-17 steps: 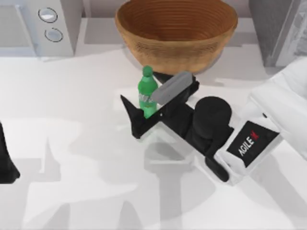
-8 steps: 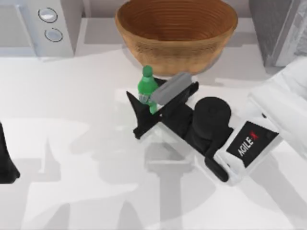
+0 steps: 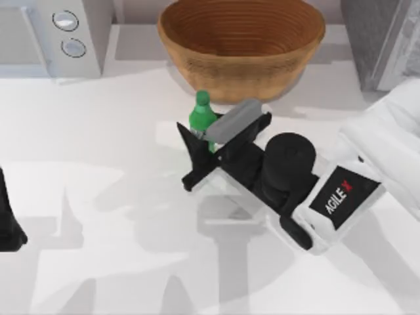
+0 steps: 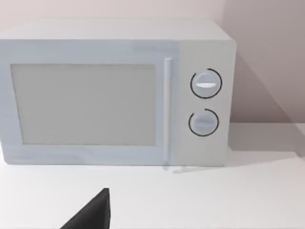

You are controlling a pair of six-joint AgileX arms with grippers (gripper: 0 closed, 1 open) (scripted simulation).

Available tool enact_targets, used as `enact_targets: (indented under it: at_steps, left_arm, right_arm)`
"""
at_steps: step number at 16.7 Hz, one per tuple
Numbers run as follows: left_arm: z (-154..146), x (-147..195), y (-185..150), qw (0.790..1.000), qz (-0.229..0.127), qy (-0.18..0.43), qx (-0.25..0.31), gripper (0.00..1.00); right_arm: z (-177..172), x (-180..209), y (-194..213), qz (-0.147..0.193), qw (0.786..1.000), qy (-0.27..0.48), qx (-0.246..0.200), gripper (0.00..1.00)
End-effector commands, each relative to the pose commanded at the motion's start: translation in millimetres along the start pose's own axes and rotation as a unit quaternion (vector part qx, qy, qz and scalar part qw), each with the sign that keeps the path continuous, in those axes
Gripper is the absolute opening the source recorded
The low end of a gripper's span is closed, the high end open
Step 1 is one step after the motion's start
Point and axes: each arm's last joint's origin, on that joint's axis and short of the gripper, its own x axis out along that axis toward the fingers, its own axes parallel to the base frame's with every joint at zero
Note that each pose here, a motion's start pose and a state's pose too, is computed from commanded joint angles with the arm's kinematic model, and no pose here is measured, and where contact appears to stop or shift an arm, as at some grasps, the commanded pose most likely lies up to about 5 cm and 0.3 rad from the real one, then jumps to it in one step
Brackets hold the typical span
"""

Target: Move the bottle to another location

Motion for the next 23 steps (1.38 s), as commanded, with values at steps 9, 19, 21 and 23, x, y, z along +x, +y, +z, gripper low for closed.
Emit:
enact_targets:
  at_steps: [9, 19, 21, 23]
  left_arm:
    - [0, 0, 0, 1.0, 0.0, 0.0, 0.0, 1.0]
    - [0, 0, 0, 1.0, 0.0, 0.0, 0.0, 1.0]
    - [0, 0, 0, 1.0, 0.0, 0.0, 0.0, 1.0]
    - [0, 0, 0, 1.0, 0.0, 0.0, 0.0, 1.0]
  right_arm:
    - [1, -2, -5, 0.0, 1.0, -0.002, 0.001, 0.0]
    - [20, -108, -151, 0.0, 1.0, -0.005, -0.003, 0.0]
    - [25, -148, -178, 0.0, 1.0, -0.002, -0.002, 0.0]
    - [30, -188, -196, -0.001, 1.0, 0.0, 0.0, 0.0]
